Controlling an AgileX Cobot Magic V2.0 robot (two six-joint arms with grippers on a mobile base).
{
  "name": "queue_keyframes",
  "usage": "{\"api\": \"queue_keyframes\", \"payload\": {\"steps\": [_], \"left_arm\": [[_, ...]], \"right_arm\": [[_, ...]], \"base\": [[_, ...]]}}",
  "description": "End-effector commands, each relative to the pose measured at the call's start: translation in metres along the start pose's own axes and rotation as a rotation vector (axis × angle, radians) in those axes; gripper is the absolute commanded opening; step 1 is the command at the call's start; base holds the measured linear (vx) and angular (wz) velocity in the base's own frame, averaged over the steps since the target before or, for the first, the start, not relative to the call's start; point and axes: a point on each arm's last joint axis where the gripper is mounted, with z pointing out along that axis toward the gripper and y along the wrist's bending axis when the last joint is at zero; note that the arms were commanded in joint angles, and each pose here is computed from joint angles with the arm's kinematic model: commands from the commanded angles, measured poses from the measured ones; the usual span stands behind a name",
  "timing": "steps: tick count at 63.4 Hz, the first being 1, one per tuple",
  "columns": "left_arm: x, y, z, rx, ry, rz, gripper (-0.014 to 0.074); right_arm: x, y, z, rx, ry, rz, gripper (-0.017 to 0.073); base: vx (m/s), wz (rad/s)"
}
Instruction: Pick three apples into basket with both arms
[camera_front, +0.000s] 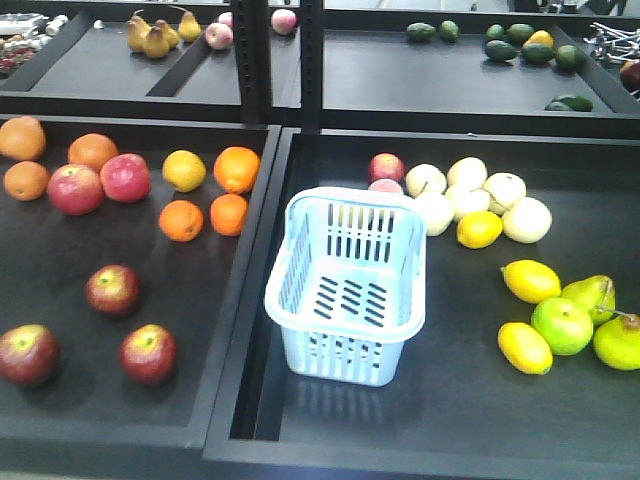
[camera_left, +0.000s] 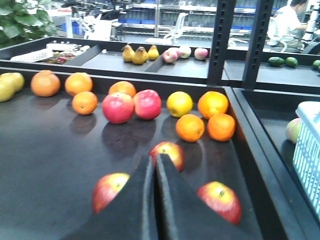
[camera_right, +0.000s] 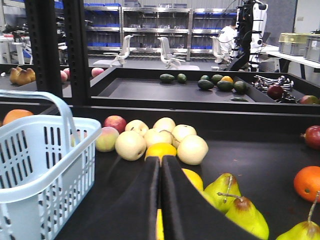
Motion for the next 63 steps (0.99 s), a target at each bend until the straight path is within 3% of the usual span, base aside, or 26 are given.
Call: {"api": "queue_keyframes", "payload": {"steps": [1,63], "left_arm": [[-0.0040,-0.0015,-0.0008,0.022,-0.075,-0.008,-0.0006],[-0.0040,-0.0015,-0.0008,0.022,-0.075,-0.008,-0.0006]], "right_arm": [[-0.0031,0.0005,-0.0007,0.001,-0.077,-0.022,-0.0004],[-0.0031,0.0005,-0.0007,0.001,-0.077,-0.022,-0.0004]], "base": [[0.13,-0.14],[0.09,-0.07]]}}
